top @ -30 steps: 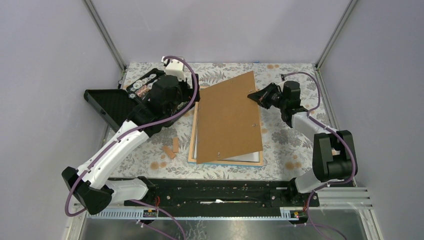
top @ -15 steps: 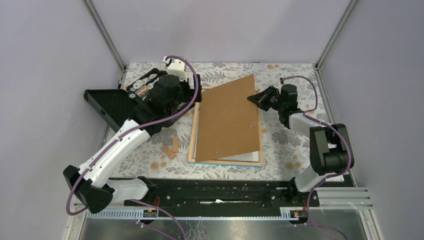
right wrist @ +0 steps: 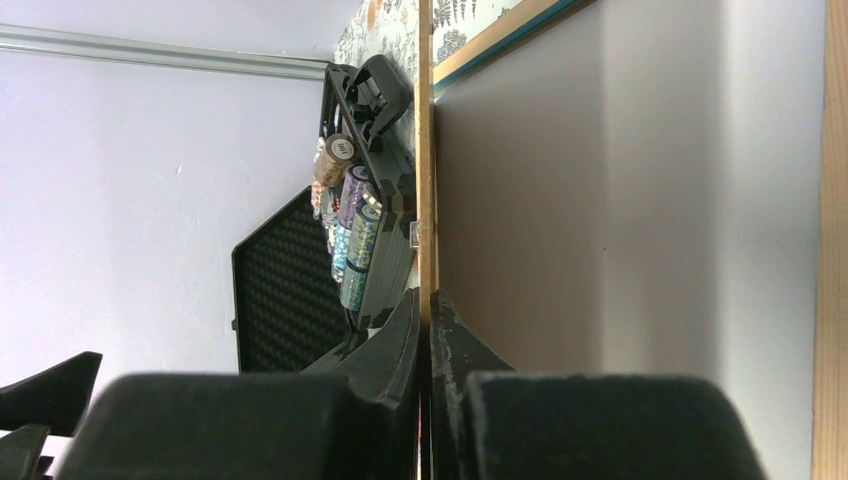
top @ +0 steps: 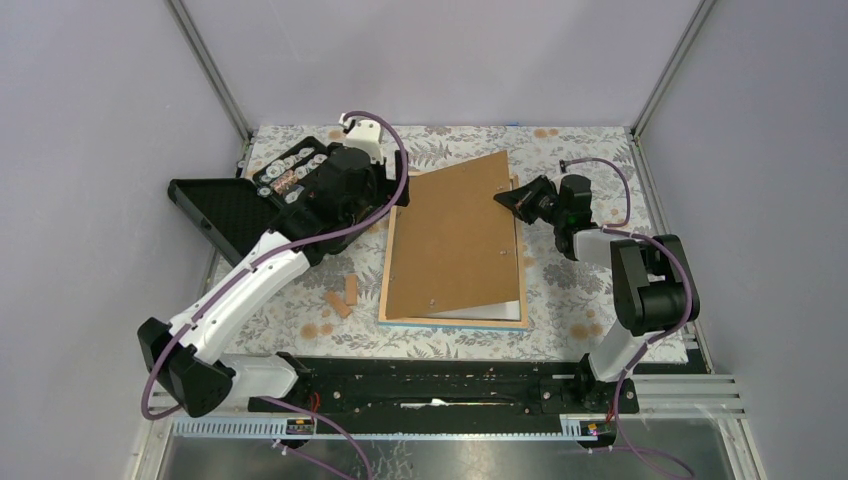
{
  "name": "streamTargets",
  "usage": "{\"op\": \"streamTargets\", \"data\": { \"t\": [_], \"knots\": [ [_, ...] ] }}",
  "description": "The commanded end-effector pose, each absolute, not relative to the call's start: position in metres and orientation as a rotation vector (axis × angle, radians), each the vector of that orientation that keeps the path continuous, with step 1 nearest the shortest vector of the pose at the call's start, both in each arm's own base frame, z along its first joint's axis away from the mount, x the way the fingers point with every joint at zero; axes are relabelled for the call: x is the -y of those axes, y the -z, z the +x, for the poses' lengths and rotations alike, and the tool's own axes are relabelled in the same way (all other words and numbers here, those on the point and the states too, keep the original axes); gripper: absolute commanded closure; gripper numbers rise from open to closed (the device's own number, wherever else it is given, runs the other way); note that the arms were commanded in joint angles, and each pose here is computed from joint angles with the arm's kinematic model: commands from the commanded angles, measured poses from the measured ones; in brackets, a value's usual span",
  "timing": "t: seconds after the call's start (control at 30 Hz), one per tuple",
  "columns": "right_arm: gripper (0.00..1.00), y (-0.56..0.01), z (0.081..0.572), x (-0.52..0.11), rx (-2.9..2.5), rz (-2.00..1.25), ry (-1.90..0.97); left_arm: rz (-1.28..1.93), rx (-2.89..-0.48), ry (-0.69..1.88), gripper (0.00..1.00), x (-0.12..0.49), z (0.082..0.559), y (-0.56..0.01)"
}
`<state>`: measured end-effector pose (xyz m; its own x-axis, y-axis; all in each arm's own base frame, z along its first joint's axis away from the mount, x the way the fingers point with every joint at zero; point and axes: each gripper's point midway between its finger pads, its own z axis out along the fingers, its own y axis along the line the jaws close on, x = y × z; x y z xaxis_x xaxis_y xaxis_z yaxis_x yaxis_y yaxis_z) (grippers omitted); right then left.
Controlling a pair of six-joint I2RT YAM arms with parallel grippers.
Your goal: Put the photo into the frame
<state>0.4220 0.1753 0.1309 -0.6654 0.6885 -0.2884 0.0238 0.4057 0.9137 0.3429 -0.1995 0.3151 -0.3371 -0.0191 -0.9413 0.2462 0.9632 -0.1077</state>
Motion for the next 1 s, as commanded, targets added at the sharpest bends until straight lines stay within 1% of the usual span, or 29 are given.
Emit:
{"op": "streamTargets", "data": {
  "t": [0.0, 0.3, 0.57, 0.73, 0.83, 0.97],
  "knots": [
    [1.00, -0.140, 0.424, -0.185, -1.943, 0.472, -1.295, 0.158, -1.887, 0.295, 0.01, 0.209, 0.351, -0.320],
    [1.00, -0.140, 0.427, -0.187, -1.943, 0.371, -1.281, 0.160, -2.093, 0.307, 0.01, 0.220, 0.339, -0.275],
    [1.00, -0.158, 0.433, -0.176, -1.880, 0.367, -1.305, 0.105, -2.279, 0.356, 0.01, 0.200, 0.323, -0.206],
    [1.00, -0.161, 0.435, -0.178, -1.888, 0.364, -1.326, 0.050, -2.360, 0.363, 0.02, 0.188, 0.324, -0.182],
    [1.00, -0.163, 0.437, -0.178, -1.888, 0.360, -1.316, 0.034, -2.378, 0.367, 0.04, 0.184, 0.324, -0.174],
    [1.00, -0.166, 0.441, -0.172, -1.883, 0.369, -1.295, -0.016, -2.419, 0.424, 0.11, 0.183, 0.323, -0.156]
  ]
}}
